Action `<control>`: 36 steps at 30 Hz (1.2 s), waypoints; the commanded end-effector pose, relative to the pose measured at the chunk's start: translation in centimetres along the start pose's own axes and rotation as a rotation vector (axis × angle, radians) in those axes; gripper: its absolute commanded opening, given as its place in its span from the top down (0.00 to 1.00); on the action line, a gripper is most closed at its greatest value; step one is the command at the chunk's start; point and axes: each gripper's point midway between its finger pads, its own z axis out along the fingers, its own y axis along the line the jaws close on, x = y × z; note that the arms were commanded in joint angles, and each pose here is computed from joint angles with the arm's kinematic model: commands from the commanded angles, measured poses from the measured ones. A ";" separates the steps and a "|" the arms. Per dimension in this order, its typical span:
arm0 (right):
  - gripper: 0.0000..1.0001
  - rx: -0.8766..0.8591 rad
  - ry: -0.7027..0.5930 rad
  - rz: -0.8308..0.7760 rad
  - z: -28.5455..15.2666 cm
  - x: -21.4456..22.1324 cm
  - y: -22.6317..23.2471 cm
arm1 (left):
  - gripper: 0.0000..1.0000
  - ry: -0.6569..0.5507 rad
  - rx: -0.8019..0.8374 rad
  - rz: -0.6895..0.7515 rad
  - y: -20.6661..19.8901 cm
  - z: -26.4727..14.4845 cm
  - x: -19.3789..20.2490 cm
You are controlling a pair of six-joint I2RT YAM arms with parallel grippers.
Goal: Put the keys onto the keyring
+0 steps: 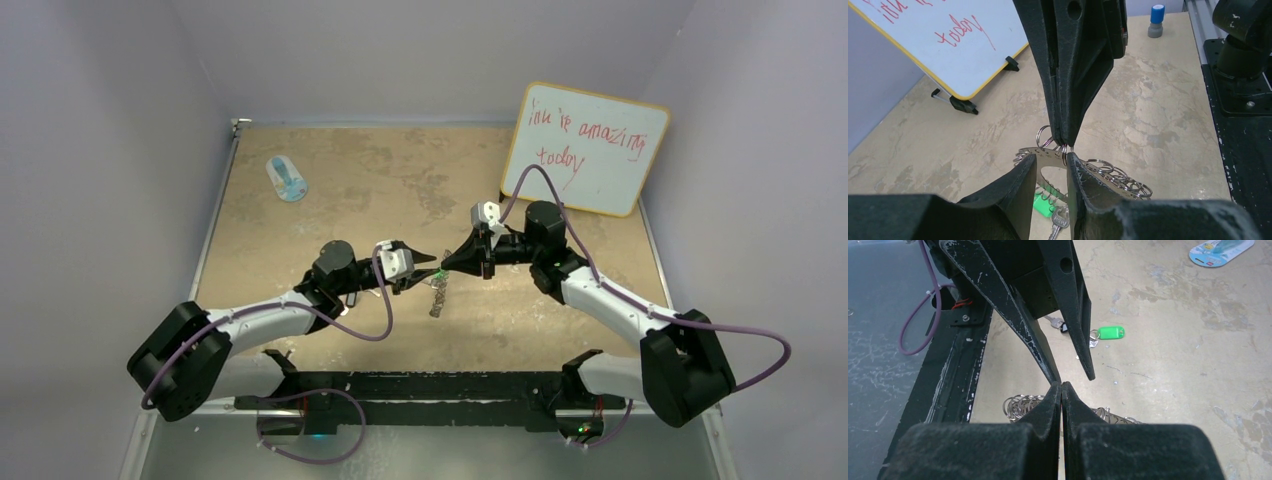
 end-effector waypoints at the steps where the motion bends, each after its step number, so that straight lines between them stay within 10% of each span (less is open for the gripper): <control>1: 1.00 -0.013 -0.035 -0.090 0.2 -2.6 -0.1 | 0.76 -0.067 0.055 0.036 -0.6 0.6 -1.8; 8: 1.00 -0.003 -0.033 -0.093 0.2 -2.6 -0.2 | 0.92 -0.024 0.079 0.037 -0.9 0.8 -0.7; 27: 1.00 0.001 -0.027 -0.082 0.3 -2.3 -0.3 | 0.85 -0.049 0.086 0.037 -1.1 1.2 -1.4; 36: 1.00 0.026 -0.016 -0.079 0.2 -2.1 -0.7 | 1.00 -0.035 0.088 0.042 -1.0 1.3 -1.3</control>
